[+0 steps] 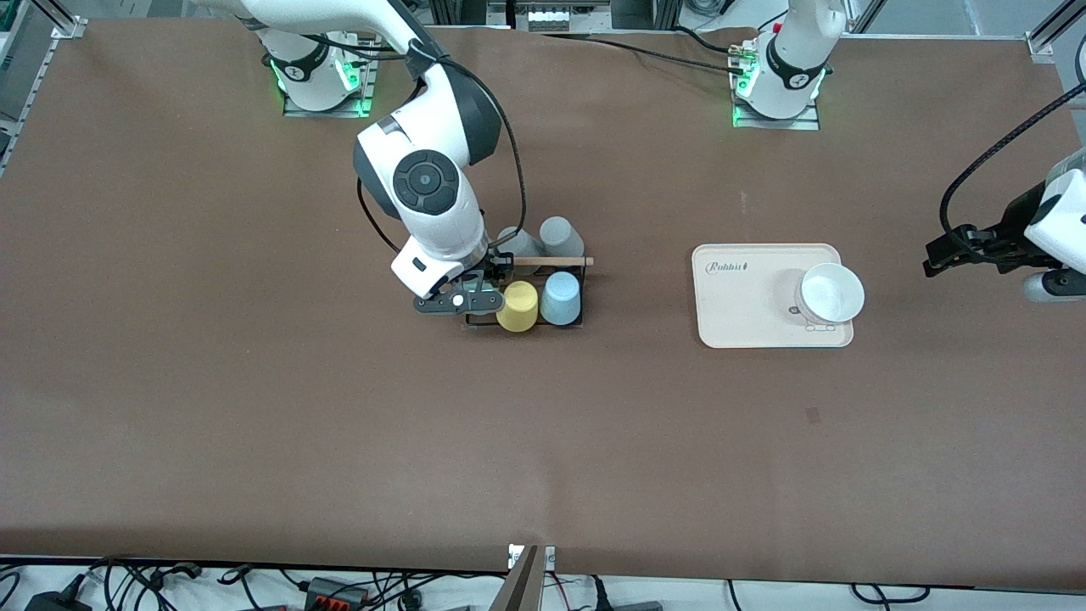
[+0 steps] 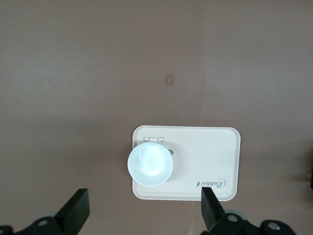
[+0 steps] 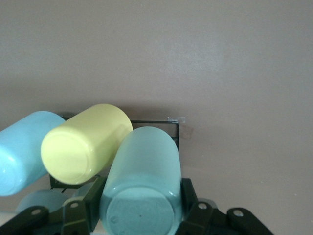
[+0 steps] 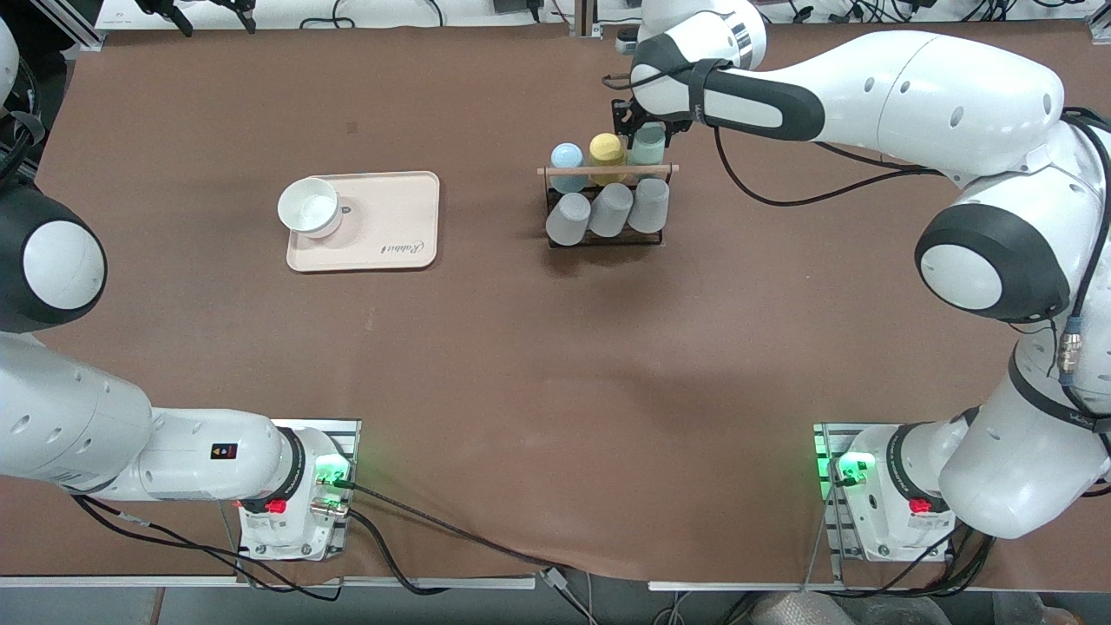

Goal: Hang scattered cups on rack with three cups
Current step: 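Lower the teal cup onto a rack peg beside the yellow cup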

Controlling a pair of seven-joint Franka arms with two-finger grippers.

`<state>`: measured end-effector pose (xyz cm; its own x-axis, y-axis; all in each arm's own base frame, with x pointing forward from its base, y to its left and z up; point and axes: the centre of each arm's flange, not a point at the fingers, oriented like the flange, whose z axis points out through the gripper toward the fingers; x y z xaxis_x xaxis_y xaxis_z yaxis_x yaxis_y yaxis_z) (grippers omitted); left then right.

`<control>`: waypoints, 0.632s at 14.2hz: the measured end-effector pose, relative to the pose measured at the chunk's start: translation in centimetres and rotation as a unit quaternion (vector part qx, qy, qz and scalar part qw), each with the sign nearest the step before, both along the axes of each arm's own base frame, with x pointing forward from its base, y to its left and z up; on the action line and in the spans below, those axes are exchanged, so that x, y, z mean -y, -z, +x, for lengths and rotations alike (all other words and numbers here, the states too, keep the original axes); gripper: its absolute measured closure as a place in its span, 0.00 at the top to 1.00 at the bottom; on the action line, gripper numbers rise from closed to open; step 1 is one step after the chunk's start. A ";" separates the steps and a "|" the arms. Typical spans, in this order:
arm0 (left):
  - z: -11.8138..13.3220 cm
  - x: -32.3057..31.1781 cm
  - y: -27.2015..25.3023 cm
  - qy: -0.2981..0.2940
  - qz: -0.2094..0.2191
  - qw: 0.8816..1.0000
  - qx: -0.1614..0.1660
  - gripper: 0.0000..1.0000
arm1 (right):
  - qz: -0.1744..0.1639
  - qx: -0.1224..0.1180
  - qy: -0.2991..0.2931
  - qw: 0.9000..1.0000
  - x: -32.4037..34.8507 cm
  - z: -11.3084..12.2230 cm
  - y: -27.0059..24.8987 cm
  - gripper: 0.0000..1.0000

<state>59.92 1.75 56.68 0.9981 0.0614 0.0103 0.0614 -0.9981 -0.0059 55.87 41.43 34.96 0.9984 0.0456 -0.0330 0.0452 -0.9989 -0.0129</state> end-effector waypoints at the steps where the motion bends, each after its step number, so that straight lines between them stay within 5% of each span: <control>1: -0.1 0.0 -0.2 0.000 0.000 1.000 0.002 1.00 | 0.001 0.002 0.000 1.000 0.1 -0.1 0.5 0.66; 9: -0.7 0.4 -1.3 0.004 0.000 1.000 0.006 1.00 | -0.004 0.009 -0.004 1.000 0.2 0.0 3.4 0.66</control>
